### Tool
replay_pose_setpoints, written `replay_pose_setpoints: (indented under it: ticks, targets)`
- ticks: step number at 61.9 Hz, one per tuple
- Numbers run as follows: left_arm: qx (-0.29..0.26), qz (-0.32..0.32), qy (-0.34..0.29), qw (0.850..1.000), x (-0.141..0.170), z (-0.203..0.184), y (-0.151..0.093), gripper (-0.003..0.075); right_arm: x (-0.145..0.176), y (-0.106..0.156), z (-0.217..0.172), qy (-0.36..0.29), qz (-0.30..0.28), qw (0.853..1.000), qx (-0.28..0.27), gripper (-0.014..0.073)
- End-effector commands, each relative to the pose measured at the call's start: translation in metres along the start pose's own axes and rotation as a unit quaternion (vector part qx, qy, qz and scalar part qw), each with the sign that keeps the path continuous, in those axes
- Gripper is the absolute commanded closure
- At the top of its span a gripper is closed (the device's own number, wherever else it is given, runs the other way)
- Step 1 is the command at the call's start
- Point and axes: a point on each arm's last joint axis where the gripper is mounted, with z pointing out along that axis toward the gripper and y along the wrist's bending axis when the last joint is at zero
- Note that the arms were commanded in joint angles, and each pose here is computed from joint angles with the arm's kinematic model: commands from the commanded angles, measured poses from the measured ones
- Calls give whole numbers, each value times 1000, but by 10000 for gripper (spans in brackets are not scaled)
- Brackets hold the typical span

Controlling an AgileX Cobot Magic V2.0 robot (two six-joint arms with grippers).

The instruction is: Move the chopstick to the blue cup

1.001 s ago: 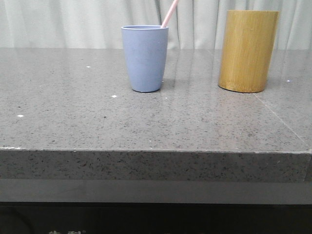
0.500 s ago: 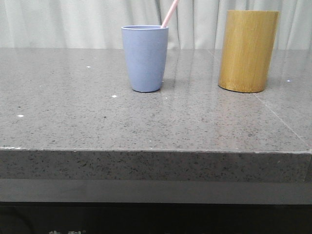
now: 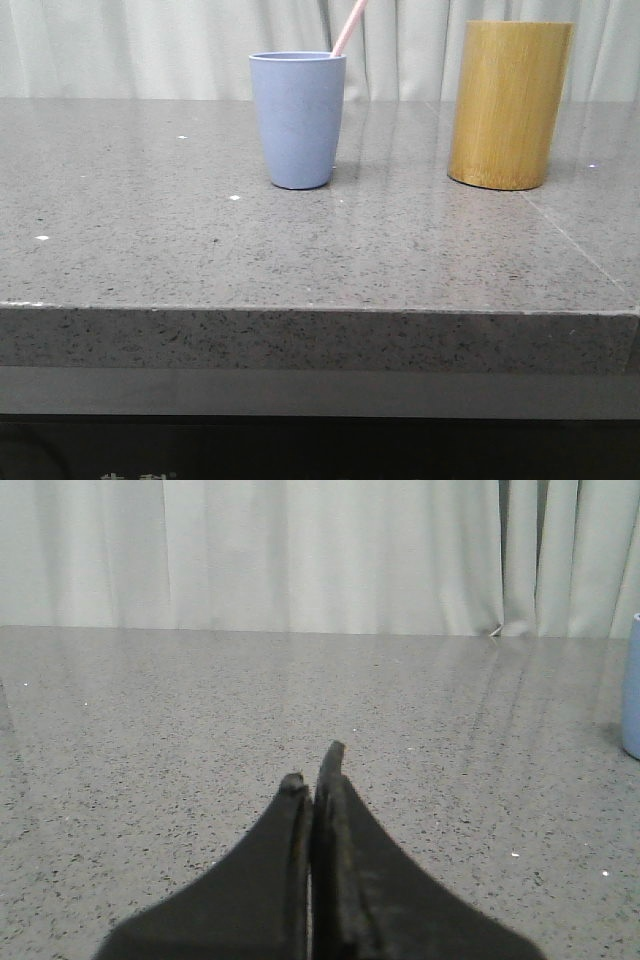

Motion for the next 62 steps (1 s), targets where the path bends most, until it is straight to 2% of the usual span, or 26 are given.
replay_pose_setpoints:
  ticks: [1,11,41,62]
  targets:
    - [-5,-4,-50,999,-6,-2,1,739,-1,-3,-1,-71,-5,997,19,664]
    - [-5,-4,-50,999,-6,-2,1,739,19,-4,1,-81,-2,996,24,664]
    - [-5,-4,-50,999,-6,-2,1,739,19,-4,1,-80,-1,996,25,664]
    - [-5,-4,-50,999,-6,-2,1,739,18,-5,1,-83,59,995,23,664]
